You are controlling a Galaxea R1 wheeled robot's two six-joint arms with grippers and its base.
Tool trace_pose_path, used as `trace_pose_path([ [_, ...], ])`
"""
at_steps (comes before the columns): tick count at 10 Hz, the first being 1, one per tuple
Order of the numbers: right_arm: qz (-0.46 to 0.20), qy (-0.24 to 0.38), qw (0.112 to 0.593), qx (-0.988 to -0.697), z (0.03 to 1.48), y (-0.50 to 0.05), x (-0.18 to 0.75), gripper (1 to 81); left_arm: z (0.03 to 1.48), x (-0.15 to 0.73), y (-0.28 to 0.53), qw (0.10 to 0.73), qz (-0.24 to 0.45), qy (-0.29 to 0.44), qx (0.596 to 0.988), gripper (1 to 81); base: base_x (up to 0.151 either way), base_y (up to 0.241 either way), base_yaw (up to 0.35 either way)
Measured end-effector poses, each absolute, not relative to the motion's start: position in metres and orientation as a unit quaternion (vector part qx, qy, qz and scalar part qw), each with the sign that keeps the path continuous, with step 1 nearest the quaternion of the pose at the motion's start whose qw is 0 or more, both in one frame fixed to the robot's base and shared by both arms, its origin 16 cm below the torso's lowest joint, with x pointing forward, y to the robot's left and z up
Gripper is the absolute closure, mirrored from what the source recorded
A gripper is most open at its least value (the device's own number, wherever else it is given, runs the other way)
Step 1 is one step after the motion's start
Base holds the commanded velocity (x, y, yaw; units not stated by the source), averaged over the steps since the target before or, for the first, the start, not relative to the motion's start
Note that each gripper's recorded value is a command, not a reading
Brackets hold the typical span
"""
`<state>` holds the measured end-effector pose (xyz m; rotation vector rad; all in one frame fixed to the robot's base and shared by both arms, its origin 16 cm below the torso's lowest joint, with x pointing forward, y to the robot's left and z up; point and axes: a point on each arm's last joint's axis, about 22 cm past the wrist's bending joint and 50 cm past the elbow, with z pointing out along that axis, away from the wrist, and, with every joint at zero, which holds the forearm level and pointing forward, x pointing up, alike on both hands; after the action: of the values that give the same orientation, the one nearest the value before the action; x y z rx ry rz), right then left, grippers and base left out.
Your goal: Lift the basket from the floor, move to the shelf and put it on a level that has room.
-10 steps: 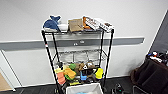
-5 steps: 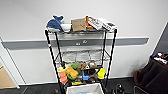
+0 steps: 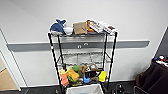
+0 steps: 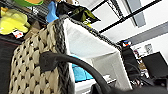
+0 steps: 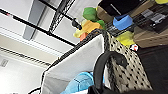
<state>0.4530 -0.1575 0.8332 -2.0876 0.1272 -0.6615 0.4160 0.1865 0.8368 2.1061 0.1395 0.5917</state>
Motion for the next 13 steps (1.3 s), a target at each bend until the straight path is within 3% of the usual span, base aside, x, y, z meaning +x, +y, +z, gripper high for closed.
trace_pose_path([
  [3, -0.276, 0.045, 0.460, -0.843, 0.845, -0.155, 0.448, 81.1, 0.848, 0.413, 0.190, 0.456, 0.252, 0.052, 0.852, 81.1, 0.000, 0.000, 0.000],
  [13, -0.287, 0.034, 0.463, -0.838, 0.865, -0.154, 0.455, 81.1, 0.865, 0.414, 0.179, 0.468, 0.256, 0.041, 0.845, 81.1, 0.093, 0.000, 0.000],
])
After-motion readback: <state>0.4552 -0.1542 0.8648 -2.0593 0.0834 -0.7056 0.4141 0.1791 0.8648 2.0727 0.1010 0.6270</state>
